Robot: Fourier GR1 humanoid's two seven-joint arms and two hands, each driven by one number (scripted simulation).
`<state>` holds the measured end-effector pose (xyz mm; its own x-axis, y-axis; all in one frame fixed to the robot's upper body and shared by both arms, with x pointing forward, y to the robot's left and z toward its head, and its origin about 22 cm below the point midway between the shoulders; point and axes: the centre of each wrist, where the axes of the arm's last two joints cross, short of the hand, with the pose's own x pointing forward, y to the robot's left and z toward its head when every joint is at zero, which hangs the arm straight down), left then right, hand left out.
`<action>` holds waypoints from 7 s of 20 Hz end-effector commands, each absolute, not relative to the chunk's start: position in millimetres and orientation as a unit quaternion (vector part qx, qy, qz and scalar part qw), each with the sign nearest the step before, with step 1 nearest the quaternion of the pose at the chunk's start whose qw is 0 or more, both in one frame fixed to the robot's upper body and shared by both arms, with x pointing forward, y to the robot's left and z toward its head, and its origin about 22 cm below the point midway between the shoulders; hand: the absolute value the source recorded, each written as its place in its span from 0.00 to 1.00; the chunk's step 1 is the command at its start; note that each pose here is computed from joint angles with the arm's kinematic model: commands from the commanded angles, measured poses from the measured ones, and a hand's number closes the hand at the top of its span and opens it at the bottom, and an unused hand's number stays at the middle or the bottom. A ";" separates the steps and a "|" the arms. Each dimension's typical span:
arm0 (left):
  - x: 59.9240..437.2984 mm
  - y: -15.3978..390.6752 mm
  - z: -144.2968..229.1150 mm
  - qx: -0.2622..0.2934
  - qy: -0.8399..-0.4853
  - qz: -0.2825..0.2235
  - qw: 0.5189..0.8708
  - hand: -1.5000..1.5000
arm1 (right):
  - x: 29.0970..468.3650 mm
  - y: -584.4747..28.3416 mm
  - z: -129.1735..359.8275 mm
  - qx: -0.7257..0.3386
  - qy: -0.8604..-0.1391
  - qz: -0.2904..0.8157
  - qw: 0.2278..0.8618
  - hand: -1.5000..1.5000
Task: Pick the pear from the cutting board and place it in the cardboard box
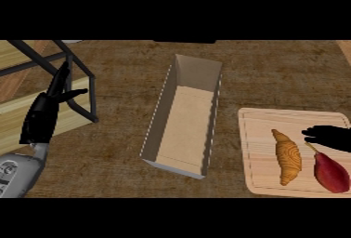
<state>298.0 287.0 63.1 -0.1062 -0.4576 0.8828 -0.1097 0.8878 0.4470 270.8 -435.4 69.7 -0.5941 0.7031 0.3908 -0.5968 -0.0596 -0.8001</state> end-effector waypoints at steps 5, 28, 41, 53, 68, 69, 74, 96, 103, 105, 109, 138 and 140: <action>271.6 332.1 16.2 0.271 -0.632 -0.113 0.717 0.50 | 287.0 -427.2 52.4 -0.003 -0.520 0.734 0.437 0.00; 252.7 342.4 10.4 0.281 -0.629 -0.110 0.717 0.50 | 284.8 -406.8 27.2 0.000 -0.476 0.773 0.420 0.00; 267.4 351.6 21.1 0.288 -0.629 -0.096 0.716 0.50 | 303.8 -386.4 19.4 -0.092 -0.584 0.718 0.366 1.00; 266.7 341.7 26.2 0.276 -0.632 -0.111 0.715 0.50 | 380.9 -361.0 81.6 -0.255 -0.650 0.615 0.367 1.00; 266.1 351.4 29.2 0.284 -0.628 -0.095 0.719 0.50 | 404.0 -284.5 148.5 -0.125 -0.797 0.528 0.267 1.00; 265.3 356.9 32.3 0.291 -0.626 -0.103 0.716 0.50 | 407.5 -276.2 149.9 -0.113 -0.797 0.529 0.269 1.00; 266.9 357.1 30.9 0.292 -0.624 -0.096 0.718 0.50 | 409.4 -217.8 166.1 -0.056 -0.803 0.511 0.303 1.00; 263.9 338.2 26.7 0.277 -0.635 -0.110 0.713 0.50 | 386.0 -16.7 156.0 -0.054 -0.744 0.528 0.407 1.00; 272.2 342.5 37.8 0.275 -0.636 -0.112 0.712 0.50 | 392.5 -21.3 121.4 -0.047 -0.698 0.501 0.509 0.00; 270.4 335.3 31.4 0.273 -0.635 -0.118 0.713 0.50 | 398.5 -18.8 131.5 -0.030 -0.695 0.510 0.506 0.00; 268.7 323.6 20.1 0.261 -0.641 -0.123 0.711 0.50 | 391.9 -24.4 103.7 -0.017 -0.725 0.472 0.502 0.00; 262.9 345.9 31.7 0.271 -0.635 -0.105 0.715 0.50 | 455.9 -276.2 161.9 0.025 -0.803 0.229 0.549 0.00; 259.4 338.5 29.3 0.275 -0.639 -0.113 0.709 0.50 | 450.3 -307.2 159.7 0.023 -0.799 0.239 0.551 0.00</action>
